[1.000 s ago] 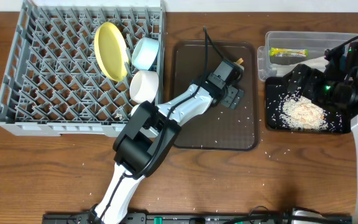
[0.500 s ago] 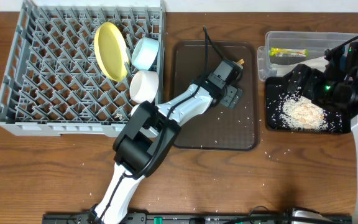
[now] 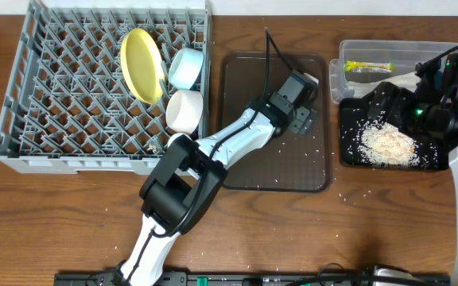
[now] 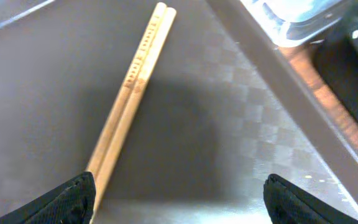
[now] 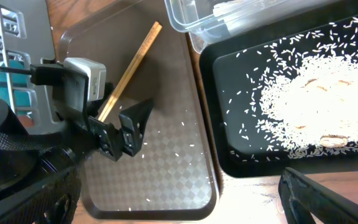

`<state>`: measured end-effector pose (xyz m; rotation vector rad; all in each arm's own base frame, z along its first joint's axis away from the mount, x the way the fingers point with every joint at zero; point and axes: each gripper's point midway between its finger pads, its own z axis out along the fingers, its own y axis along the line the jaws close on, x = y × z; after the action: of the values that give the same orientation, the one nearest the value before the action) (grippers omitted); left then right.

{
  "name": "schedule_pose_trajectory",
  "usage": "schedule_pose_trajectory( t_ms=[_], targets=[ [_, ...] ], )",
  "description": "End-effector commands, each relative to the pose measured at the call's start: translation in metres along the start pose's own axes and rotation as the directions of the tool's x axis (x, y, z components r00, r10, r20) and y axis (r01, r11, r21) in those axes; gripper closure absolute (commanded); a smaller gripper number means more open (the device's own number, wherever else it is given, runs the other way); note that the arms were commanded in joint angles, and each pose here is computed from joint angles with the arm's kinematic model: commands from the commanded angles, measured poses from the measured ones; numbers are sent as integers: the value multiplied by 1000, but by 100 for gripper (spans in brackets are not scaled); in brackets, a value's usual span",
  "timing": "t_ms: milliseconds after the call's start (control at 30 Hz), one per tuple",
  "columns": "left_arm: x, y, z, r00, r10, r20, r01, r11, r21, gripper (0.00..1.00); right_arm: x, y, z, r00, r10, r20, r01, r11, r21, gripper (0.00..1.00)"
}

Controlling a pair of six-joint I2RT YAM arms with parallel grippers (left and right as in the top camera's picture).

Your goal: Sort waste into correct bins and load items into the dishwasher

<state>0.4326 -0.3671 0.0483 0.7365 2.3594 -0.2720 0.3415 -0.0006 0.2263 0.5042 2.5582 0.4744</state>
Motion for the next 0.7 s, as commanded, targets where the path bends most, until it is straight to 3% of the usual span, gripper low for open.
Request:
schedule_pose_trajectory(
  t_ms=[0, 667],
  targets=[
    [-21, 18, -11, 998, 32, 54, -28, 996, -80, 12, -5, 1, -4, 1000, 13, 14, -13, 1000, -4, 1],
    [6, 13, 14, 999, 29, -15, -30, 999, -33, 16, -5, 1, -4, 1000, 13, 14, -13, 1000, -4, 1]
  ],
)
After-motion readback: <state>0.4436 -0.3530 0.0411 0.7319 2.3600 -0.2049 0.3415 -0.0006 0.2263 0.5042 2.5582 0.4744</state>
